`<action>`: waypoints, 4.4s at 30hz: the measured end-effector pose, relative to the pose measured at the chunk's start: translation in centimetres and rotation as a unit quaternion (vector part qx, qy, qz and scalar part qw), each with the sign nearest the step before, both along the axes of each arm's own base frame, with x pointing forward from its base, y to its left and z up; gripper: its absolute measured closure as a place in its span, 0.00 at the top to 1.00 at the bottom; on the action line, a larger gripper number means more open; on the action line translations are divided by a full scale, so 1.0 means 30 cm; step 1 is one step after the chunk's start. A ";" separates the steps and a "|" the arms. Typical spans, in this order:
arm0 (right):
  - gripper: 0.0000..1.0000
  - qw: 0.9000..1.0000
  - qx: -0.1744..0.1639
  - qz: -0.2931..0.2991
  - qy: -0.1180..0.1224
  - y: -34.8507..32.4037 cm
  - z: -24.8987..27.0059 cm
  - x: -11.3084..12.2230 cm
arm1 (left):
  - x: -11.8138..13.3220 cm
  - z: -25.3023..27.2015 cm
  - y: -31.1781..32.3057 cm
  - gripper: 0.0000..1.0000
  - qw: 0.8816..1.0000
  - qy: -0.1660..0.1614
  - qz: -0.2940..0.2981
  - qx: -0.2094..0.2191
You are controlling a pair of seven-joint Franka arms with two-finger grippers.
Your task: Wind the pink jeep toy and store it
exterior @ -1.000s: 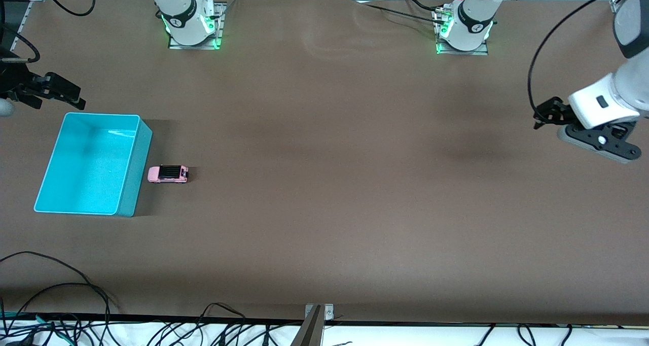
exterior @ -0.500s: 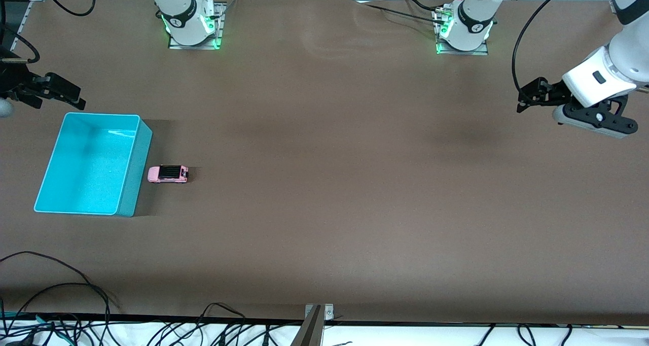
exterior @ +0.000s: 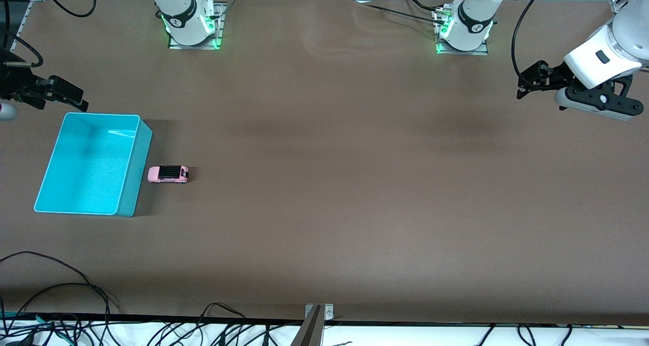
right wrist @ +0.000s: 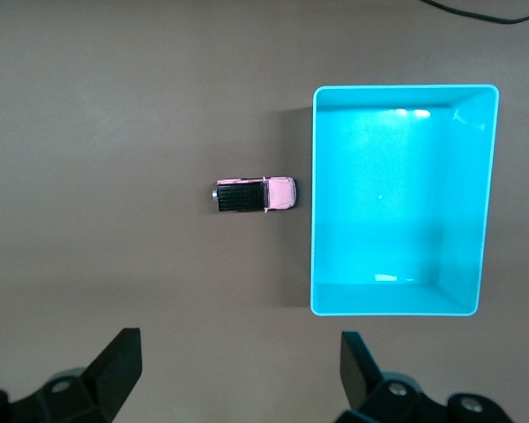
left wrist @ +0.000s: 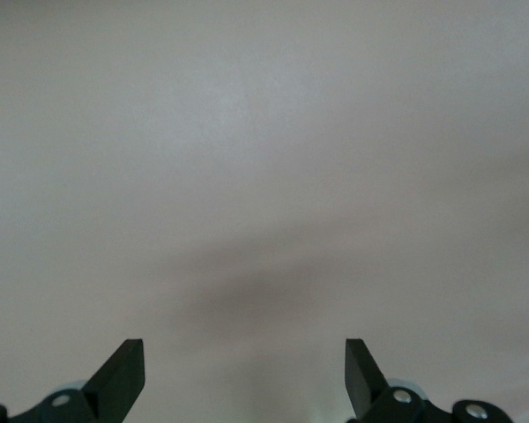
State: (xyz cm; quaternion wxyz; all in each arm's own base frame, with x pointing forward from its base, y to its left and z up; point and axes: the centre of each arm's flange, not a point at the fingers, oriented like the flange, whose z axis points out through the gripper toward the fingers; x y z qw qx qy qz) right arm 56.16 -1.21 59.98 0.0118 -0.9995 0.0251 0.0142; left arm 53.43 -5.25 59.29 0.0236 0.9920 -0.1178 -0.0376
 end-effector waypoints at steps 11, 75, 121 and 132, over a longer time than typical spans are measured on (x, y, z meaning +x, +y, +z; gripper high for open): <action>1.00 1.000 0.000 0.000 0.021 0.000 -0.082 0.031 | -0.004 0.016 0.022 1.00 1.000 0.004 0.008 0.000; 1.00 0.930 0.007 -0.366 -0.036 0.097 -1.079 -0.048 | 0.106 0.039 0.073 1.00 1.000 -0.011 0.023 -0.002; 1.00 0.828 0.021 -0.558 -0.052 0.132 -1.339 0.014 | 0.114 0.048 0.067 1.00 0.999 -0.024 0.016 0.019; 0.63 0.824 0.026 -0.563 -0.062 0.110 -1.325 0.038 | 0.114 0.048 0.067 1.00 0.999 -0.024 0.016 0.019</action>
